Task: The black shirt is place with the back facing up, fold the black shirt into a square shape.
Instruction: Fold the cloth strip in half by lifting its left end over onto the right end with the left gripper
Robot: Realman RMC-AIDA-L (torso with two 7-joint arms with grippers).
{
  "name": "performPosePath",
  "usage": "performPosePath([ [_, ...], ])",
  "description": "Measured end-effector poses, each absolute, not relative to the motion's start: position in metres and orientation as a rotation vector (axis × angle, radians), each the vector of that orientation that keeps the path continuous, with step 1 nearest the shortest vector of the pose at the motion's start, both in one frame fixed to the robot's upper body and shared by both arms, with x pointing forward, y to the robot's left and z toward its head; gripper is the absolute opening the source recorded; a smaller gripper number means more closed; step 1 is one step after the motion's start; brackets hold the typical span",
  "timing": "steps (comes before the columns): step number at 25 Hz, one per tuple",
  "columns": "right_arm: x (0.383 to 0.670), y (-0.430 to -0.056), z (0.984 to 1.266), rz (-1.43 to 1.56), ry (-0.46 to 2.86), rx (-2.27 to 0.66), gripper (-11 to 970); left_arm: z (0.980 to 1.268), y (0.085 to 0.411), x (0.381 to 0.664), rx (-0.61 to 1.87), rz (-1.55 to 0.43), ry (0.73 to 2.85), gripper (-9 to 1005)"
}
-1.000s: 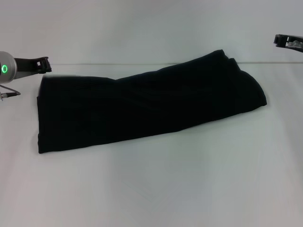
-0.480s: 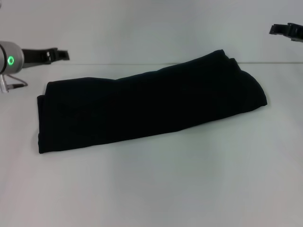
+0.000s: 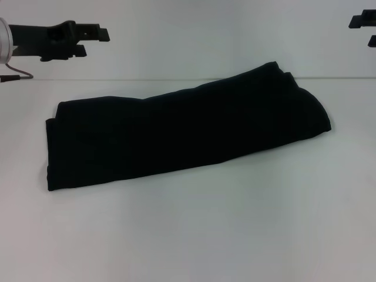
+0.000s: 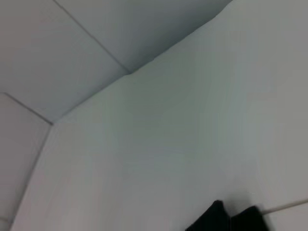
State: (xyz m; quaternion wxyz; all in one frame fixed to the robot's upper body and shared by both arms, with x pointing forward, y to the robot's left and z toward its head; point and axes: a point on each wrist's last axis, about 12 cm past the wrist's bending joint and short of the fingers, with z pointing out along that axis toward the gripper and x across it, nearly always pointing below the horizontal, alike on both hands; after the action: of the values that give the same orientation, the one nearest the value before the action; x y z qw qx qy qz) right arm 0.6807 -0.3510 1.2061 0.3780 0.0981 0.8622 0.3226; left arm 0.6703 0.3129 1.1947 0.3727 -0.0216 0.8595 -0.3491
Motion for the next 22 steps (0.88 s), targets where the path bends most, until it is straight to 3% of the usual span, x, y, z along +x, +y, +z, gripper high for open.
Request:
performPosePath([
  [9, 0.674, -0.356, 1.209, 0.843, 2.243, 0.214, 768, 1.195, 0.307, 0.668, -0.057, -0.962, 2.224, 785],
  [17, 0.648, -0.367, 1.177, 0.921, 1.933, 0.170, 765, 1.177, 0.316, 0.657, -0.148, -1.005, 2.210, 784],
  [22, 0.638, -0.375, 1.173, 0.956, 1.900, 0.183, 764, 1.172, 0.320, 0.652, -0.189, -1.042, 2.194, 785],
])
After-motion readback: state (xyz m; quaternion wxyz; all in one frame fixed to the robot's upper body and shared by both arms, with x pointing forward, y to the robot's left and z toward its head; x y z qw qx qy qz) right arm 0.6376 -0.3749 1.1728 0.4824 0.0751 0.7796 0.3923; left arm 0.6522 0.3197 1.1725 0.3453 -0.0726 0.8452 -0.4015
